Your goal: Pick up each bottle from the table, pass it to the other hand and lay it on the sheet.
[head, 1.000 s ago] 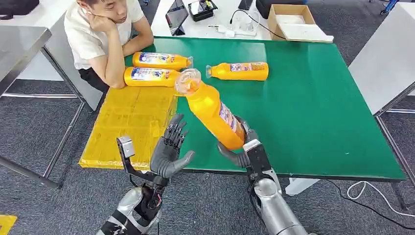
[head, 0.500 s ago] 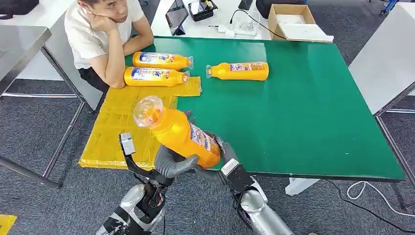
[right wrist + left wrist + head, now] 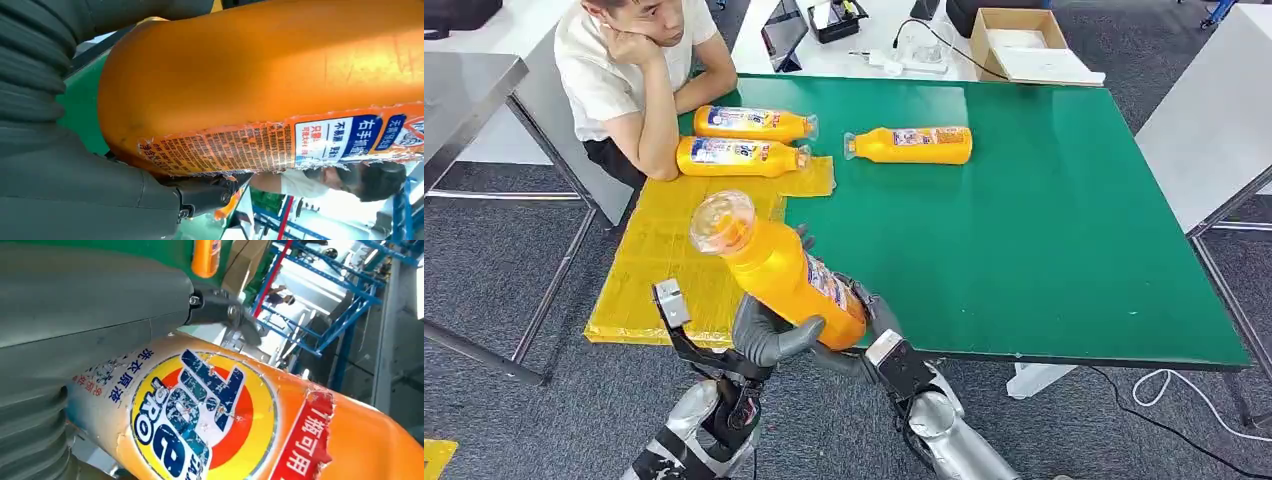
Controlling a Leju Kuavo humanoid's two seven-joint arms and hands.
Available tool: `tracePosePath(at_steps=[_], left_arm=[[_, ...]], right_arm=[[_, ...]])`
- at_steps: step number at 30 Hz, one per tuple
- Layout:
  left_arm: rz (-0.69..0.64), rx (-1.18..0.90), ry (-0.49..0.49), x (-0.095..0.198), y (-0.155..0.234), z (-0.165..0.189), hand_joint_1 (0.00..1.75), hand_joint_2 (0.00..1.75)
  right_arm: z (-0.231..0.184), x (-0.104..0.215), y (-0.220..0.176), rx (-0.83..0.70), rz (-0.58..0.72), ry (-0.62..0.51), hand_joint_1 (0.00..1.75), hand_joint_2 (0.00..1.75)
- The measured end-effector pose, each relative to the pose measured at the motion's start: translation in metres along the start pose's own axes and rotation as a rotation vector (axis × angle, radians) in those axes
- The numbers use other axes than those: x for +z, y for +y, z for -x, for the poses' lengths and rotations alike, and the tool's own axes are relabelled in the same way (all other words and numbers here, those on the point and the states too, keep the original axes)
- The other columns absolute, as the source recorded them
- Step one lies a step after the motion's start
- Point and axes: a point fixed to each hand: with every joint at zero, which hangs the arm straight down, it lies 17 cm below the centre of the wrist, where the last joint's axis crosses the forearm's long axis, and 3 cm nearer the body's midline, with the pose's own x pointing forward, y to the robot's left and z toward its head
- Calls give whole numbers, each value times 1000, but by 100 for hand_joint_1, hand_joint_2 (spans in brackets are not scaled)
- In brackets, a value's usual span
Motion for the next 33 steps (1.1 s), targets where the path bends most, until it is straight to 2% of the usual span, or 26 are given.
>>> tracePosePath(at_steps=[6,10,26,27,29,30,33], left_arm=[[-25,-16,-17,7,6,-3,175,175],[-53,-20,-19,13,13,-3,175,175],[-66,-28,-10,15,19,-2,175,175],[-66,-28,-10,15,19,-2,175,175],[-66,-28,-8,15,19,-2,175,175],[-66,-28,-8,15,19,-2,175,175],[-110,-102,23,10,30,2,175,175]], right_arm=[[17,5,11,26,-70,41,175,175],[25,10,22,-37,-120,73,175,175],[36,13,26,-50,-136,108,173,175],[37,13,25,-48,-135,109,162,175],[37,14,25,-50,-134,112,0,175],[38,14,25,-53,-136,115,0,0],[46,20,27,-46,-126,151,0,0]])
